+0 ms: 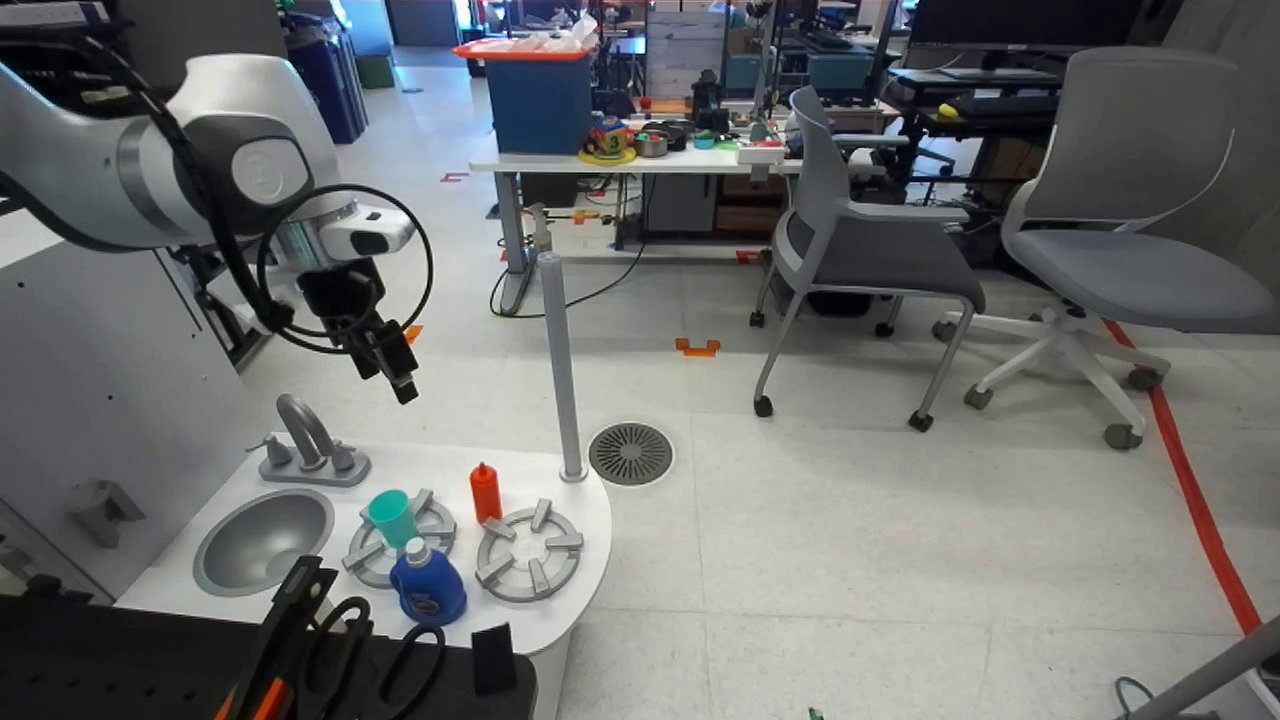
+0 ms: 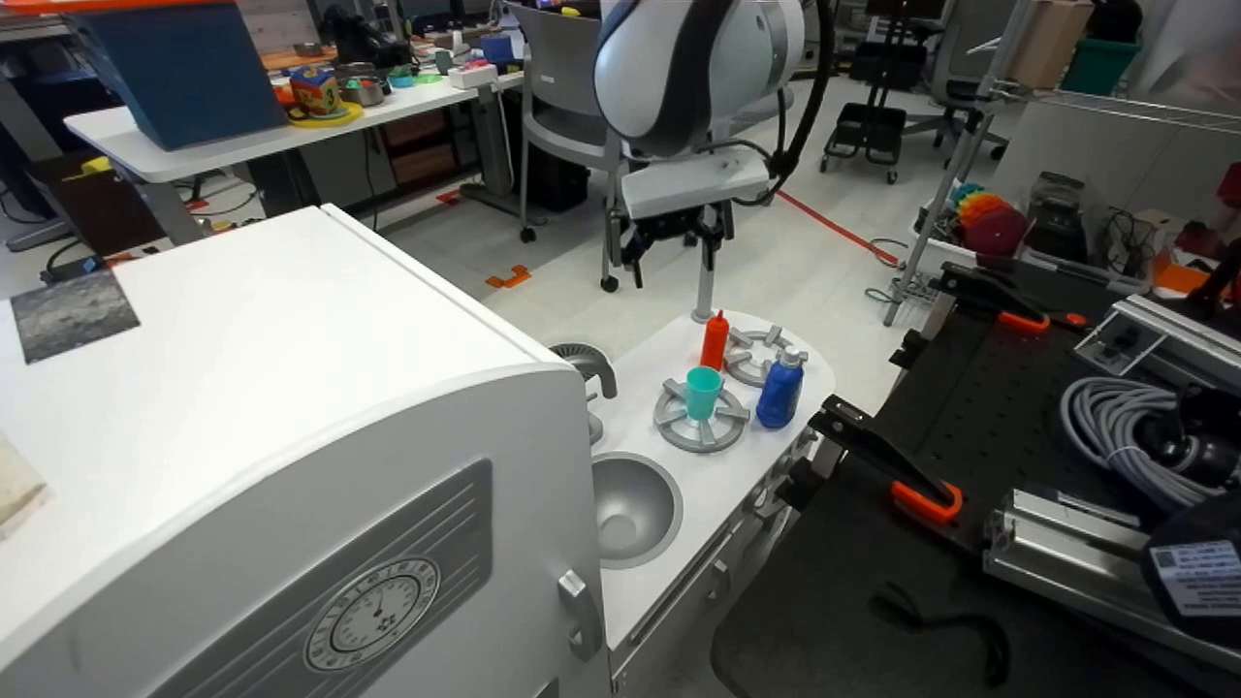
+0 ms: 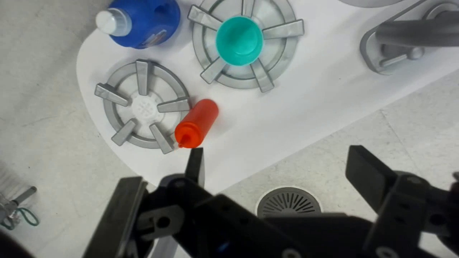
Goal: Move the spout to the right
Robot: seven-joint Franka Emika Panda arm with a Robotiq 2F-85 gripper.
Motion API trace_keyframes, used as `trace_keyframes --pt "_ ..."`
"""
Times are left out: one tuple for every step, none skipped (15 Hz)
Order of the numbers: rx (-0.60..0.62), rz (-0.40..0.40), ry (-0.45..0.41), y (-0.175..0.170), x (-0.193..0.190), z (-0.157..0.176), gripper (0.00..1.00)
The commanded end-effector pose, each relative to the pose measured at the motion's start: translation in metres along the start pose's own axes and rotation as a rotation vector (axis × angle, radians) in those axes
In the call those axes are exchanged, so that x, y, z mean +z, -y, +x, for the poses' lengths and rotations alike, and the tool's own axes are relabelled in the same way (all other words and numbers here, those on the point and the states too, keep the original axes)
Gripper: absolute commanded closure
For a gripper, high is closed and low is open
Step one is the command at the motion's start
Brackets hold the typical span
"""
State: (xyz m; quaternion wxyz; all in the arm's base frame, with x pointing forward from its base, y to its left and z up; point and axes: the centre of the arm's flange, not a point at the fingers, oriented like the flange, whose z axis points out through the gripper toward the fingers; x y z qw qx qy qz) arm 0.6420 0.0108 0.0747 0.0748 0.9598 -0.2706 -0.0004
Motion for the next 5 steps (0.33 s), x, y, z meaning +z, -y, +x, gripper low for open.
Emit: trace_keyframes --pt "0.006 0.043 0.184 -0.009 -0.037 -0.007 0.00" --pt "0.007 0.004 0.091 -0.007 -0.013 0.000 0.00" --pt "0.003 0.015 0.125 -0.006 -0.021 -0.002 0.00" --pt "0.000 0.025 0.140 -0.006 -0.028 -0.003 0.00" --pt "-0.002 0.028 0.146 -0.005 -0.032 -0.004 0.00"
